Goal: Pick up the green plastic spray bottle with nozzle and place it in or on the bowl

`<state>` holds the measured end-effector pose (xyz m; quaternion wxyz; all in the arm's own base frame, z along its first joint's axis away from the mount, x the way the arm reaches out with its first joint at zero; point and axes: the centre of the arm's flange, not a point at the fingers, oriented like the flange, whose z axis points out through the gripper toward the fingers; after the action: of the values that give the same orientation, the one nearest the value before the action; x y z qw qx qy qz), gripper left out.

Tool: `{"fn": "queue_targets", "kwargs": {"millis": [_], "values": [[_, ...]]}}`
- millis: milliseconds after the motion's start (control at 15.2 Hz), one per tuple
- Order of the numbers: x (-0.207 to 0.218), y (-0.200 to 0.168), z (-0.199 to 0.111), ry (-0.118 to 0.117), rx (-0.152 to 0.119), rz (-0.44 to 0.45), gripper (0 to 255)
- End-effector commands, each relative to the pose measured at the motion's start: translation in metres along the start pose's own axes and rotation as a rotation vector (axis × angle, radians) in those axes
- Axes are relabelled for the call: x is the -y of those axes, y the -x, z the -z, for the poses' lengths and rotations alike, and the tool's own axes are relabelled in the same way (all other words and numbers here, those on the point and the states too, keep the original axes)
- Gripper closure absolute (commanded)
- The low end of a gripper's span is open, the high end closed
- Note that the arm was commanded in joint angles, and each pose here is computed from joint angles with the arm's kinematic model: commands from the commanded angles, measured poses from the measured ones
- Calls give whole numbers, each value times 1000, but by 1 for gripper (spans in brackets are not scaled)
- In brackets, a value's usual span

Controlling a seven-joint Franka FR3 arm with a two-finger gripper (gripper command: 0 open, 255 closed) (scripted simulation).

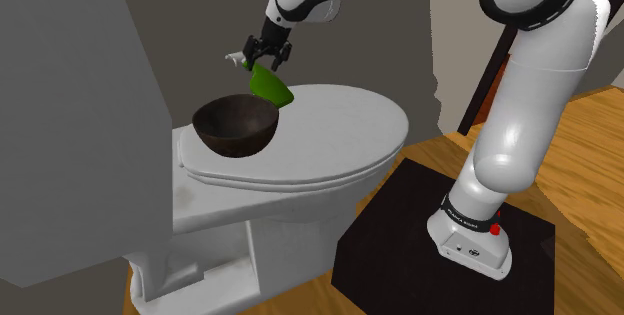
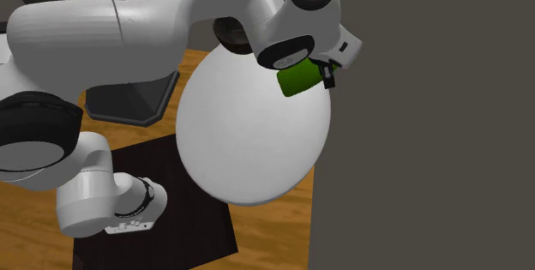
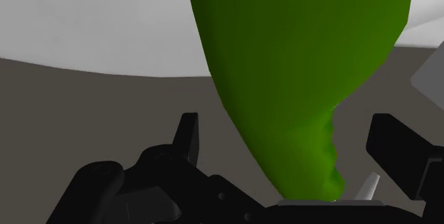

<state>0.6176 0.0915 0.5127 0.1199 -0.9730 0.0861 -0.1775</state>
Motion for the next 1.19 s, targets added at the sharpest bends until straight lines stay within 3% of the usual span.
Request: {"fn": "queue_targets", "kwargs": {"millis": [0,198,660,726,1122], "values": [[0,-1,-11,-1,-1,0,0],[0,-1,-24,-1,-1,0,0],[0,-1,-24,-1,-1,0,0],[0,-1,-24,-1,-1,0,255],[0,-1,-24,-1,-1,0,255]]}}
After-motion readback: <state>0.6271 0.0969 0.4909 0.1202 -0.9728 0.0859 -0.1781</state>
